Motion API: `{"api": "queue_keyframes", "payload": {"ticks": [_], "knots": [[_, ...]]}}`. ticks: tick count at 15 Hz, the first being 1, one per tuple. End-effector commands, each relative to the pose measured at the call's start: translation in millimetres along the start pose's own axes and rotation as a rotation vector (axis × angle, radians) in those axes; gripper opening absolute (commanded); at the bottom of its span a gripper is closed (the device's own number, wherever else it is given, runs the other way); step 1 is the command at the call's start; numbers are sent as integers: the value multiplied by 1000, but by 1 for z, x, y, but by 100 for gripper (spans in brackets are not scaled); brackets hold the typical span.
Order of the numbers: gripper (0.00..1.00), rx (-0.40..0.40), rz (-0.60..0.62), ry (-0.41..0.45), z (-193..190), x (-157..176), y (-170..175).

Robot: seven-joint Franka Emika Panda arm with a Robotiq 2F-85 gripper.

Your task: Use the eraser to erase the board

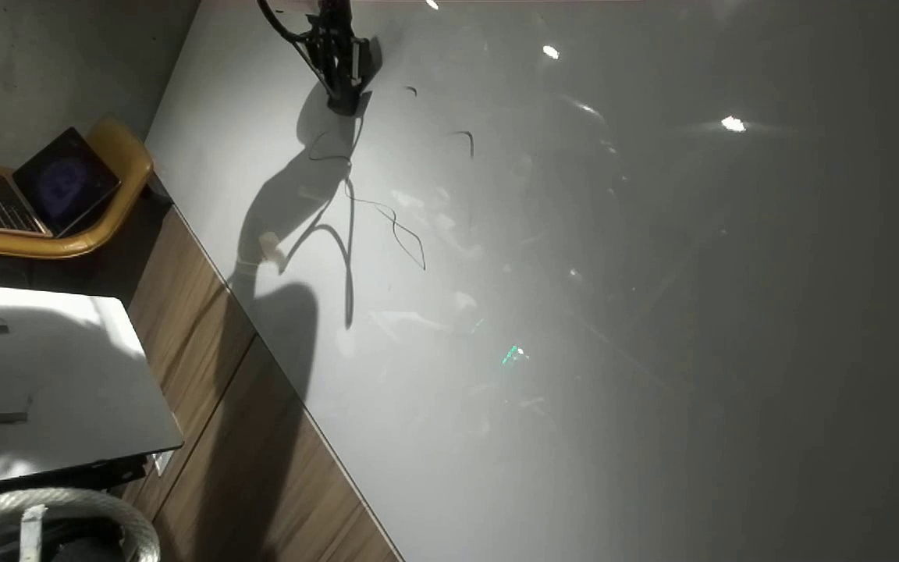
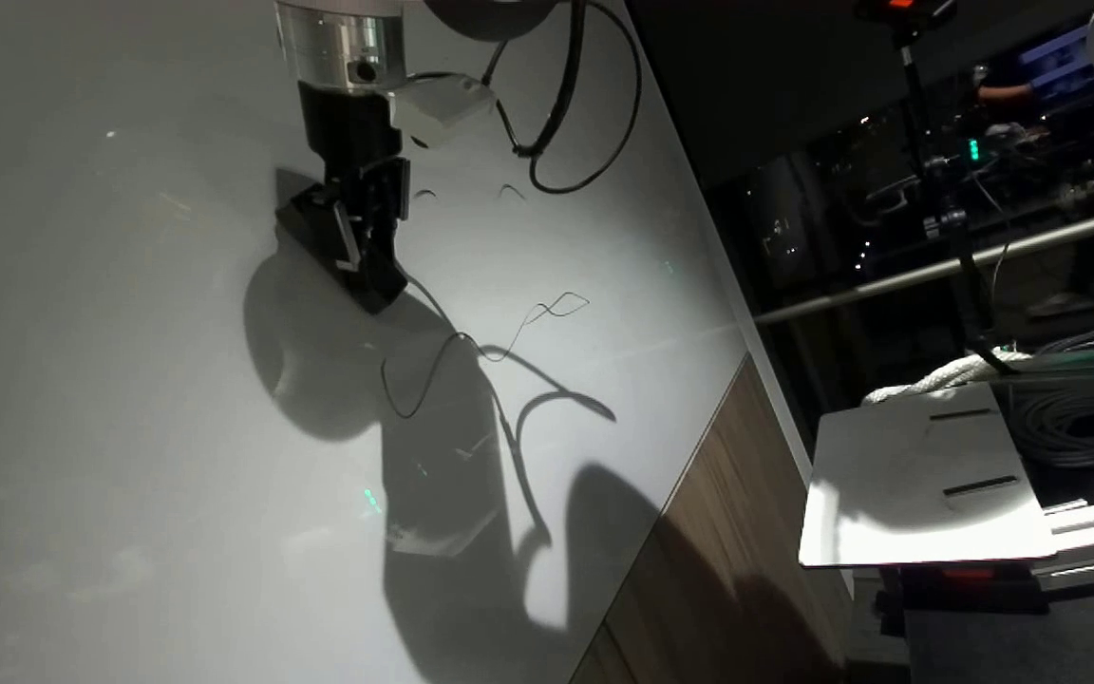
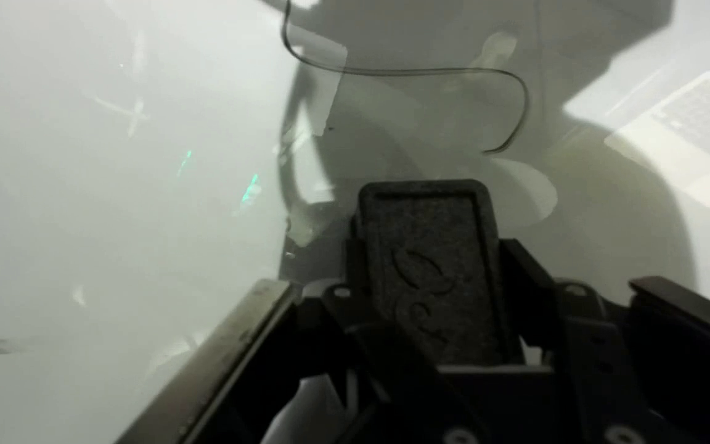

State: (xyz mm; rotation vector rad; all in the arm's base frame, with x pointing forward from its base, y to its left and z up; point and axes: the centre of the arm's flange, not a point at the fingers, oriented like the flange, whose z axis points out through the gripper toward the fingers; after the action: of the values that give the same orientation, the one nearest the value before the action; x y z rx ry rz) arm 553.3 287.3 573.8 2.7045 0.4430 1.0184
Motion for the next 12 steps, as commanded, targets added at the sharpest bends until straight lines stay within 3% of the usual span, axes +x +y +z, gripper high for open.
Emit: {"api": "queue_keyframes", "payload": {"ticks": [1,5,12], "knots": [[30,11,-14,30,41,24,-18],[30,-17,-26,9,56,14,-4],[30,-107,32,3,36,-6,75]]}}
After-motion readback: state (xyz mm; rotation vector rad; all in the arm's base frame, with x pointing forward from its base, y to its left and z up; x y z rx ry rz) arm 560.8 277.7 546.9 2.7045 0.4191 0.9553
